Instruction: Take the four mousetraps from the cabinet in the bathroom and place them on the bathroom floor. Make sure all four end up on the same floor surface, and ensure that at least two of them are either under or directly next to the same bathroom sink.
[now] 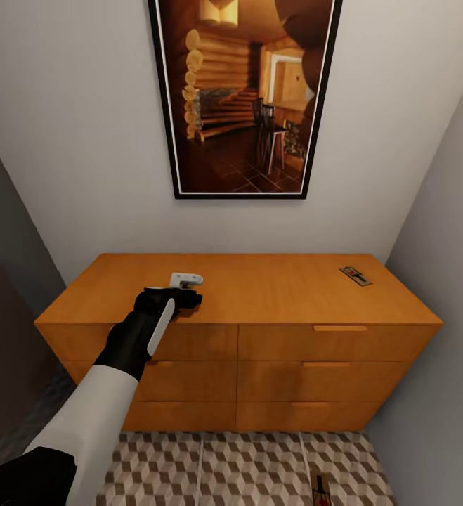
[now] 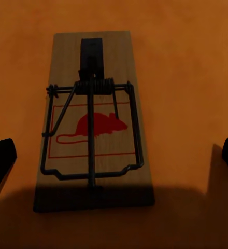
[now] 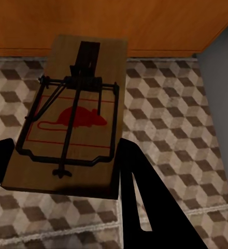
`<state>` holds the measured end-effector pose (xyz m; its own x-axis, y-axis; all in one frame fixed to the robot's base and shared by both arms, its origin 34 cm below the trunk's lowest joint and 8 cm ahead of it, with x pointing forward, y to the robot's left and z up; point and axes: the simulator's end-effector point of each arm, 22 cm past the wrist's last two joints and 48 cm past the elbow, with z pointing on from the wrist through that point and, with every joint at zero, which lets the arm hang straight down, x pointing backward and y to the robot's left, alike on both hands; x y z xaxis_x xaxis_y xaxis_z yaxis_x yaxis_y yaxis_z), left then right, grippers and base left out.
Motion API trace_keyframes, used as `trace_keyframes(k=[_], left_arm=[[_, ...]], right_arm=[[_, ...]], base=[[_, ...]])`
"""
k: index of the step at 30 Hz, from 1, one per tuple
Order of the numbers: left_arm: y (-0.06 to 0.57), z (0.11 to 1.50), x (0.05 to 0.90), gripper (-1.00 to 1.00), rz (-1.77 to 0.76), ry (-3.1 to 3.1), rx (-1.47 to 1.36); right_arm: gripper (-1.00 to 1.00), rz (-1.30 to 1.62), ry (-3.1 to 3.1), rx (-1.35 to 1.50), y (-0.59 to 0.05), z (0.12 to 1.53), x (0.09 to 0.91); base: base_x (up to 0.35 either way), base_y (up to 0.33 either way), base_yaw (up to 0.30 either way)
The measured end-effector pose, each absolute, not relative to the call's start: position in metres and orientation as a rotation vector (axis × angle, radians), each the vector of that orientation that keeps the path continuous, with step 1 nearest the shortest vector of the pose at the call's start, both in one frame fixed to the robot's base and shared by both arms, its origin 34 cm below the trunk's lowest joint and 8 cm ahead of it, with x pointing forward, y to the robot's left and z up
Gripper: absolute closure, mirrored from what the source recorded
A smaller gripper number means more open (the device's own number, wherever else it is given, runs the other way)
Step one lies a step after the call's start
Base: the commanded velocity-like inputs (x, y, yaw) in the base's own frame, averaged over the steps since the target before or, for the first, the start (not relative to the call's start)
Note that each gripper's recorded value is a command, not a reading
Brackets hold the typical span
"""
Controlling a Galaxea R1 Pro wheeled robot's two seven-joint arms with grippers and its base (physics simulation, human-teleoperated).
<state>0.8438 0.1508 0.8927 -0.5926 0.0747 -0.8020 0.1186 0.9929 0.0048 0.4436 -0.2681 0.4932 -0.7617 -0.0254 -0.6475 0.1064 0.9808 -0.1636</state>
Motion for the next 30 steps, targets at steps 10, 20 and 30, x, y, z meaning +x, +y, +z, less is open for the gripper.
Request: trace_keyframes(k=[10, 20, 30], left_arm=[[0.1510, 0.8927, 0.8440, -1.00, -0.060, 2.207, 0.134], [0.1506, 0.8927, 0.8441, 1.00, -0.061, 2.206, 0.135], [0.1482, 0.8933, 0.8440, 1.00, -0.076, 2.205, 0.131]], right_arm=[[1.00, -0.248, 2.425, 0.056, -0.2678, 0.4930, 0.4434], [1.00, -0.248, 2.426, 0.056, -0.2679, 0.4929, 0.4432], [1.00, -0.248, 2.426, 0.056, -0.2676, 0.4929, 0.4433]], base=[[0.000, 0.000, 0.000], [0.000, 0.000, 0.000], [0.000, 0.000, 0.000]])
